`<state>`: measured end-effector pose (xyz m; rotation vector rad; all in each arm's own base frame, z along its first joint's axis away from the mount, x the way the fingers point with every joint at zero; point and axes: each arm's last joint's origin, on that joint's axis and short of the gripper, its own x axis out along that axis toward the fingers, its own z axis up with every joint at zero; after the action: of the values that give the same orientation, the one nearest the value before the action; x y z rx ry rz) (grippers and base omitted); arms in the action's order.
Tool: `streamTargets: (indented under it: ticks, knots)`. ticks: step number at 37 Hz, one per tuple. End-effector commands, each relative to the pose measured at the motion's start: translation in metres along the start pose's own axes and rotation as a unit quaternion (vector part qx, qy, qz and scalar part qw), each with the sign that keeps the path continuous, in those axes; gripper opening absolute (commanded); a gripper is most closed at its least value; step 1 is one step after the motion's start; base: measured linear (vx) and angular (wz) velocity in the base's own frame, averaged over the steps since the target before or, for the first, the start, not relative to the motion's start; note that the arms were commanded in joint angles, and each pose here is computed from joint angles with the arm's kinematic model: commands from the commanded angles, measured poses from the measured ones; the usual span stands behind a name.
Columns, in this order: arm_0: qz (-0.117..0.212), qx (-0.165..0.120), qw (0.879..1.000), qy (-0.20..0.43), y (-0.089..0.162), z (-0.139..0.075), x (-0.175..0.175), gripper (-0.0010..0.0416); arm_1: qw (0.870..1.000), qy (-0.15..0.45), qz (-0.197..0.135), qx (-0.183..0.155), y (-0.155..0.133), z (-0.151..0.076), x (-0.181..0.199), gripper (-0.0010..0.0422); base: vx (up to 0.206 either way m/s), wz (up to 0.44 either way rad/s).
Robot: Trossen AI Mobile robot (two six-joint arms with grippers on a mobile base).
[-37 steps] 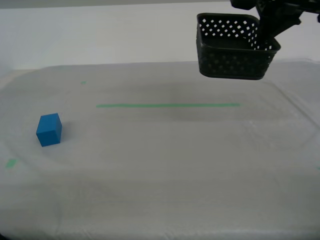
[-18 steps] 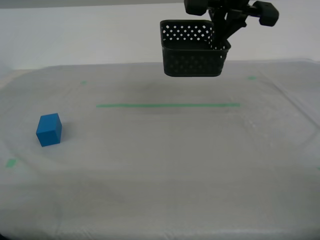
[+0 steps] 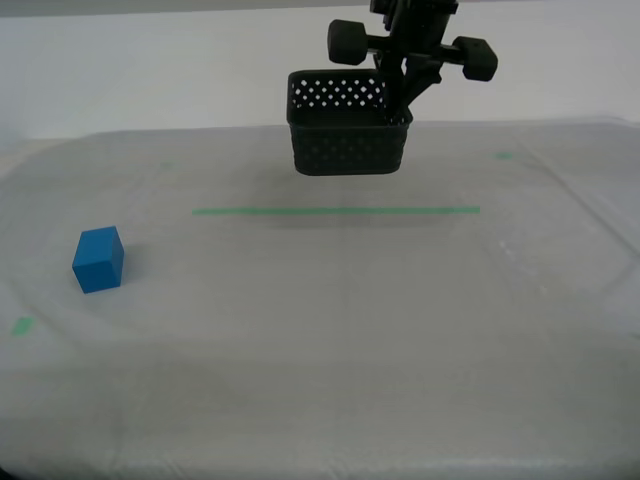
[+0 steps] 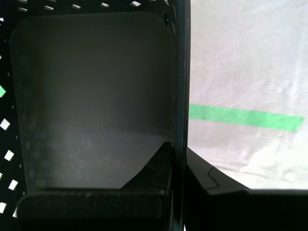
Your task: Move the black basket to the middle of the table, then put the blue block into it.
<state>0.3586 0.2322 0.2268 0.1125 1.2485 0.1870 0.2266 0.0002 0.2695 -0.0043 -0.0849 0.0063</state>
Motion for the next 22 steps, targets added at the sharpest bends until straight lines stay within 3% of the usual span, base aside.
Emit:
streamTargets:
  ticks: [1, 22]
  knots:
    - [0.0, 0.013, 1.0, -0.003, 0.001, 0.002, 0.01, -0.0001, 1.0, -0.003, 0.0, 0.001, 0.0, 0.001, 0.0, 0.0, 0.0, 0.0]
    - [-0.007, 0.021, 1.0, 0.015, 0.002, 0.0, 0.068, -0.0001, 1.0, -0.003, 0.0, 0.001, 0.0, 0.001, 0.0, 0.0, 0.0, 0.0]
